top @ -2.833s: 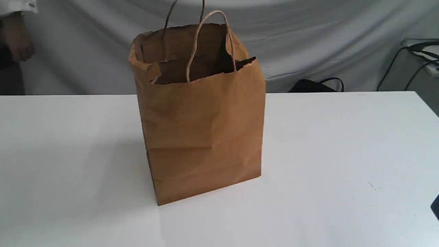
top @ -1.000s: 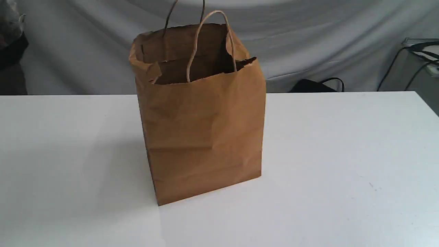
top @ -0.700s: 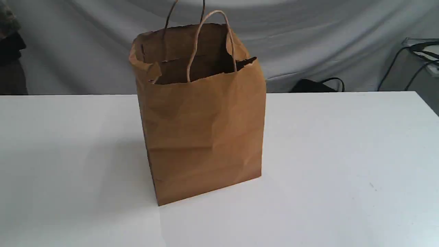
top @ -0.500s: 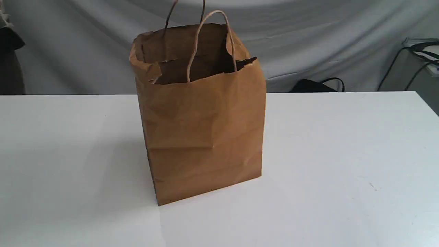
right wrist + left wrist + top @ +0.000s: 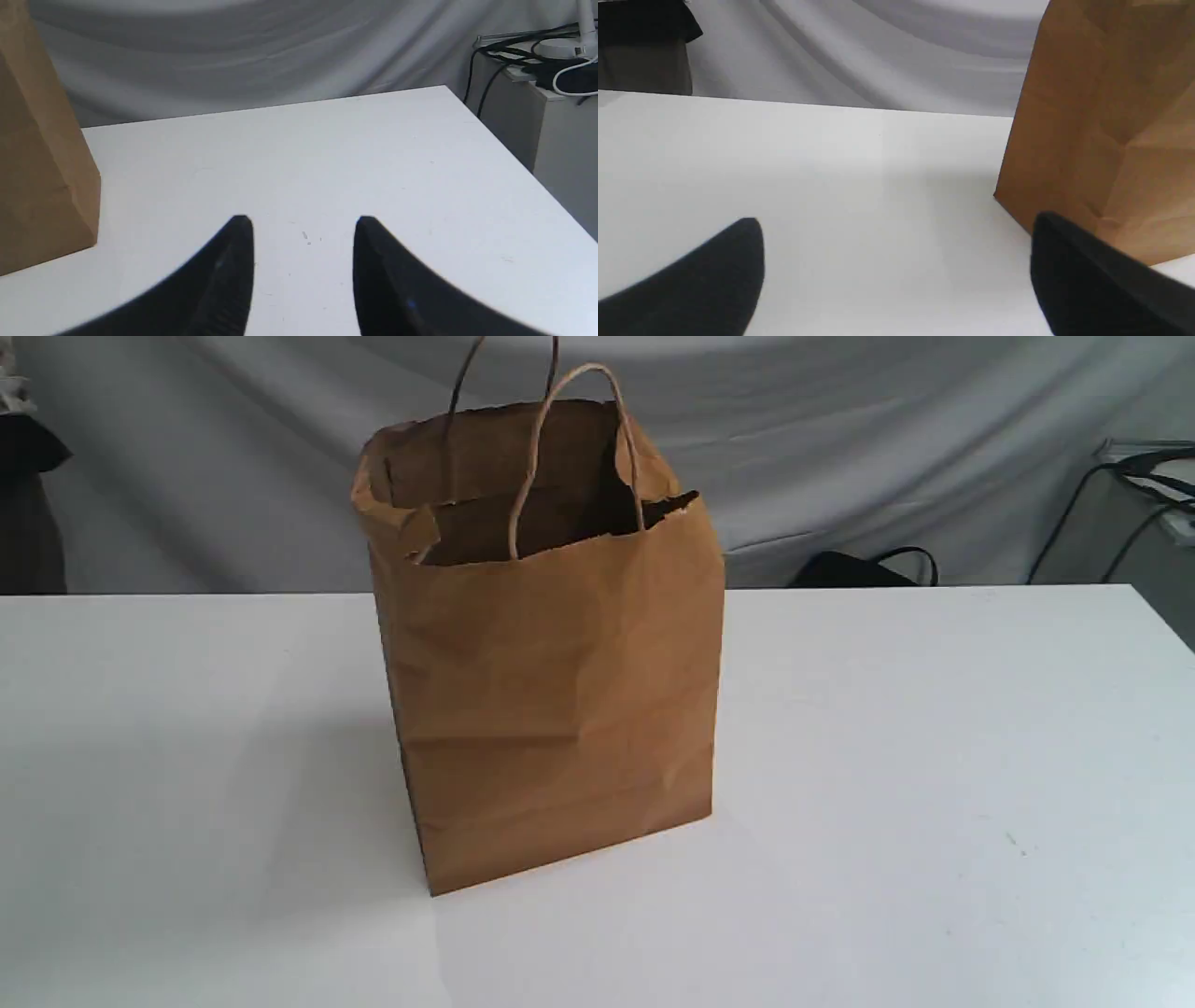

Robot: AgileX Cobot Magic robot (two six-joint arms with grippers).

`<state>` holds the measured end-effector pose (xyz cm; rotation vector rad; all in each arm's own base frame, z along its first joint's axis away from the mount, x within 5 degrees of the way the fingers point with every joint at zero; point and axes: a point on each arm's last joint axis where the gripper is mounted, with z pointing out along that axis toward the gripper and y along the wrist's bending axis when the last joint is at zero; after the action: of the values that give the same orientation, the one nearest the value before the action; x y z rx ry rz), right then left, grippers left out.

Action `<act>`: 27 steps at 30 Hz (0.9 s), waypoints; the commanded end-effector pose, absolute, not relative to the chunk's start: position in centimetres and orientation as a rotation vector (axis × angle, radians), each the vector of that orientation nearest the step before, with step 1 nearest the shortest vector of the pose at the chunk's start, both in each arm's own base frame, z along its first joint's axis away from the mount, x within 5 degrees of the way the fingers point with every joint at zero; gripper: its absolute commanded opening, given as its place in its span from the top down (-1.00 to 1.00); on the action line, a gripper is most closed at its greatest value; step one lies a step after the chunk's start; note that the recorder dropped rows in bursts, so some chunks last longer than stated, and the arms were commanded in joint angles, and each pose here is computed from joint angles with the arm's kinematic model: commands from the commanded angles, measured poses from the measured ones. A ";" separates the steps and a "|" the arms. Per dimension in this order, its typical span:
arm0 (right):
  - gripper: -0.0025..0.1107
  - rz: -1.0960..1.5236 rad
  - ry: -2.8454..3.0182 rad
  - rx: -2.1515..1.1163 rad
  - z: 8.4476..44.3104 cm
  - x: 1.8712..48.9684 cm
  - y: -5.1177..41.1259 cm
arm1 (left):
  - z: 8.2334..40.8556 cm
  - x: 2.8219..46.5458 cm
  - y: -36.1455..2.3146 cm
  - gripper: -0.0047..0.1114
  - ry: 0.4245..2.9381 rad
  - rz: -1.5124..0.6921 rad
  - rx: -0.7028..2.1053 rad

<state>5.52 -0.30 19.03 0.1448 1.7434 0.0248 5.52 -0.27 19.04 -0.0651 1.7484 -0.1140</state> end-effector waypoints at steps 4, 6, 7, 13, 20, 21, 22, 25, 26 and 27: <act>0.33 0.004 1.736 0.141 19.0 5.5 -0.4 | 18.9 5.5 -0.3 -0.44 1.749 -0.115 -0.066; 0.33 0.013 1.707 0.148 19.2 5.5 -0.4 | 18.9 5.5 -0.3 -0.44 1.749 -0.115 -0.066; 0.33 0.025 1.693 0.157 19.3 5.6 -0.4 | 18.9 5.5 -0.3 -0.44 1.749 -0.115 -0.066; 0.33 0.031 1.679 0.161 19.5 5.6 -0.4 | 18.9 5.5 -0.3 -0.44 1.749 -0.115 -0.066; 0.33 0.031 1.679 0.161 19.5 5.6 -0.4 | 18.9 5.5 -0.3 -0.44 1.749 -0.115 -0.066; 0.33 0.030 1.676 0.161 19.5 5.6 -0.4 | 18.9 5.5 -0.3 -0.44 1.749 -0.115 -0.066; 0.33 0.035 1.675 0.164 19.5 5.6 -0.4 | 18.9 5.5 -0.3 -0.44 1.749 -0.115 -0.066; 0.54 0.035 1.682 0.164 19.4 5.6 -0.4 | 18.9 5.5 -0.3 -0.44 1.749 -0.115 -0.066; 0.70 0.024 1.683 0.155 19.4 5.6 -0.4 | 18.9 5.5 -0.3 -0.44 1.749 -0.115 -0.066; 0.84 0.003 1.684 0.140 19.4 5.6 -0.4 | 18.9 5.5 -0.3 -0.44 1.749 -0.115 -0.066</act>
<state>5.59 -0.33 19.48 0.1468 1.6924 0.0274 5.52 -0.27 19.04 -0.0651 1.7484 -0.1140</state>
